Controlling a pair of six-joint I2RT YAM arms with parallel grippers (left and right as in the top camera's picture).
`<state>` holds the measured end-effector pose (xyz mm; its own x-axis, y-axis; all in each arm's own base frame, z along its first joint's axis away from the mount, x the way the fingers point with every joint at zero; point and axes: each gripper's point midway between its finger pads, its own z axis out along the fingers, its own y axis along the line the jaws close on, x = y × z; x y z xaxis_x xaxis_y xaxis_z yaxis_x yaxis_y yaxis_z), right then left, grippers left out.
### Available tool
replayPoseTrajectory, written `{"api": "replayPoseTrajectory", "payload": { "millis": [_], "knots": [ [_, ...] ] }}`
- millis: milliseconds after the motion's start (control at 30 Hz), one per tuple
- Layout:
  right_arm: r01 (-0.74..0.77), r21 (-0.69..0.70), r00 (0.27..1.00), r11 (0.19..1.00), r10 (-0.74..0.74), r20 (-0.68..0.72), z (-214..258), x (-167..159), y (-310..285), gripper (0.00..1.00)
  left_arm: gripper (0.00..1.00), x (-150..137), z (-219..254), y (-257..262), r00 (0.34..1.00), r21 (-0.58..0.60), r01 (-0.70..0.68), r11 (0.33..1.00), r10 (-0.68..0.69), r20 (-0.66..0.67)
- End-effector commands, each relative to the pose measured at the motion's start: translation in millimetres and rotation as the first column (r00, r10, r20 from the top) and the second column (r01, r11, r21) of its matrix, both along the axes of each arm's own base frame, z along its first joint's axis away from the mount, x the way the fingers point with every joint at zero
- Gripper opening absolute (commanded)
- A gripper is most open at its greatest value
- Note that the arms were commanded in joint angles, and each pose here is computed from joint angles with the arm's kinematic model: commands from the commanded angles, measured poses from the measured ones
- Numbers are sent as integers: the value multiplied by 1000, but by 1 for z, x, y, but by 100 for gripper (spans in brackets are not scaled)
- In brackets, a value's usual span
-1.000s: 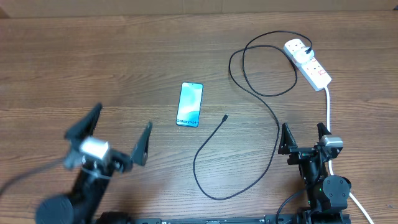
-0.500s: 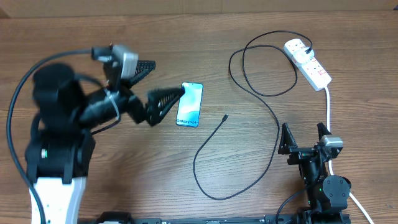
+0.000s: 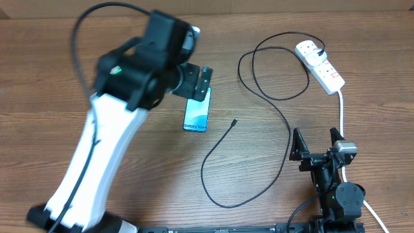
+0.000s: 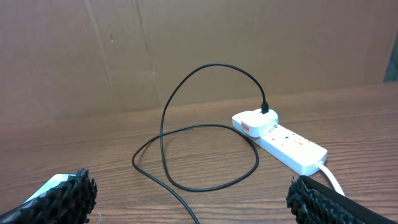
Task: Plug charger to phone and switch on socket
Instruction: 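Move the left gripper over the phone and lower it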
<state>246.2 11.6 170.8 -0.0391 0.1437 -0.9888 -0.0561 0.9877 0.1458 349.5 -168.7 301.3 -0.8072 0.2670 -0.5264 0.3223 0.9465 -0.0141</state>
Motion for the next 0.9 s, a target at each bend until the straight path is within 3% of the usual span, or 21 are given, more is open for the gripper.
{"api": "replayPoseTrajectory", "payload": {
  "millis": [0,200,633,867],
  "knots": [
    [-6,4,1000,1000,6,3,-2,0,1,100,100,12,-23,-8,998,33,-19,999,21,-54],
    [-6,4,1000,1000,6,4,-2,0,1,100,100,33,-73,-11,946,-22,-257,966,246,-212],
    [-6,4,1000,1000,6,4,-2,0,1,100,100,48,-162,-15,897,130,-231,964,263,-356],
    [-6,4,1000,1000,6,4,-2,0,1,100,100,50,-207,-22,878,170,-131,977,194,-437]
  ]
}}
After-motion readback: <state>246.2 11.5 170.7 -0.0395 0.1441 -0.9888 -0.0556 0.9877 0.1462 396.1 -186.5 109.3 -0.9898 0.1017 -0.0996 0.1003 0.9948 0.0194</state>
